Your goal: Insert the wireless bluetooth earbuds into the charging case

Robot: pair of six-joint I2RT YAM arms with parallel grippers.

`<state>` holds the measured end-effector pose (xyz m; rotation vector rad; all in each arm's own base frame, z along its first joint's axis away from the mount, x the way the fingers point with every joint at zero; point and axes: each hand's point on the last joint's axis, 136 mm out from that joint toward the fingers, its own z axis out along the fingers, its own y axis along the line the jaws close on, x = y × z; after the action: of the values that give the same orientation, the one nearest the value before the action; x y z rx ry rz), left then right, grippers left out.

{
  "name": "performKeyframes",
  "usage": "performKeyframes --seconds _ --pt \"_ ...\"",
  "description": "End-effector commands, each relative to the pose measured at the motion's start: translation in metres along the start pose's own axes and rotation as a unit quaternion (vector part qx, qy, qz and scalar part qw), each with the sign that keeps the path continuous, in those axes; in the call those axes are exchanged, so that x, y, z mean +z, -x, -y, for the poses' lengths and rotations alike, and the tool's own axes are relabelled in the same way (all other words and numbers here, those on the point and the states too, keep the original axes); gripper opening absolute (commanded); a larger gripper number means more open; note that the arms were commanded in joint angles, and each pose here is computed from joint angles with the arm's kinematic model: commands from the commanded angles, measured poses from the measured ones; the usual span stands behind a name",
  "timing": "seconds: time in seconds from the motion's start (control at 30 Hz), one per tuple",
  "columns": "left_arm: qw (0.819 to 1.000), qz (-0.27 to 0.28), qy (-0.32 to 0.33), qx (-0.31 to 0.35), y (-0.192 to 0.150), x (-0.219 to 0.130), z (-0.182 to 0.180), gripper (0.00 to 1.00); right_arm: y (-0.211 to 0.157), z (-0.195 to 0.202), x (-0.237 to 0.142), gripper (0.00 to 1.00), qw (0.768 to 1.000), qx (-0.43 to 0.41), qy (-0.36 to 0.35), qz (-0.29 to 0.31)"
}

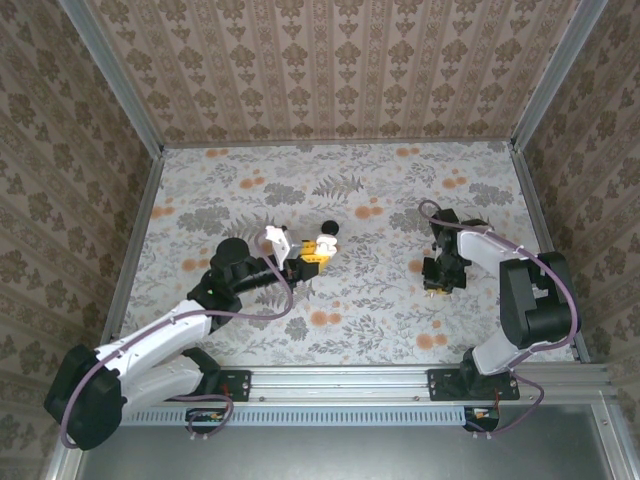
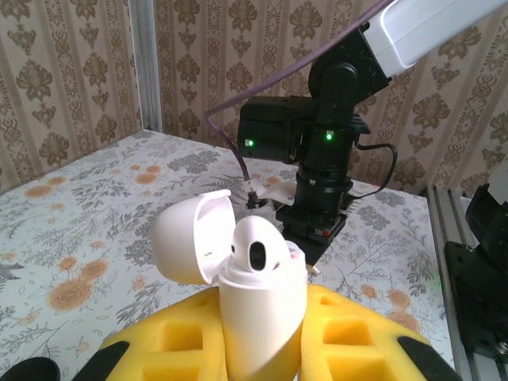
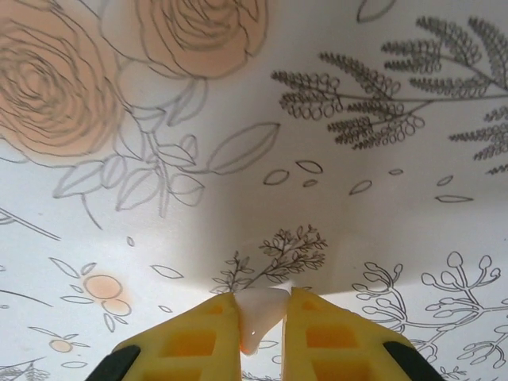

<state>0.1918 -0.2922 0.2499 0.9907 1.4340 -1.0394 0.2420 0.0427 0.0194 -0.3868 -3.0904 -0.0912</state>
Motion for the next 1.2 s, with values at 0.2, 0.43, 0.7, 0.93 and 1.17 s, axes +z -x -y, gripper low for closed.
performKeyframes --seconds 0.2,0.43,0.7,0.93,1.17 --pt "1.0 0.014 -0.014 0.019 0.015 0.006 0.003 0.0 0.01 -0.026 -0.029 0.11 0.999 -0.003 0.03 0.037" --pt "1.0 0.012 -0.013 0.015 0.013 0.005 0.004 0.0 0.015 -0.04 -0.056 0.08 0.996 -0.011 0.05 0.076" --pt "1.0 0.019 -0.016 0.015 0.013 0.008 0.004 0.0 0.02 -0.063 -0.119 0.06 0.984 -0.024 0.079 0.155" --pt "0.998 0.051 0.002 0.019 0.024 0.014 -0.004 0.0 0.018 -0.097 -0.217 0.06 0.944 -0.042 0.126 0.303" --pt "0.994 0.094 0.041 0.037 0.038 0.019 -0.015 0.0 0.006 -0.134 -0.267 0.06 0.903 -0.047 0.203 0.376"
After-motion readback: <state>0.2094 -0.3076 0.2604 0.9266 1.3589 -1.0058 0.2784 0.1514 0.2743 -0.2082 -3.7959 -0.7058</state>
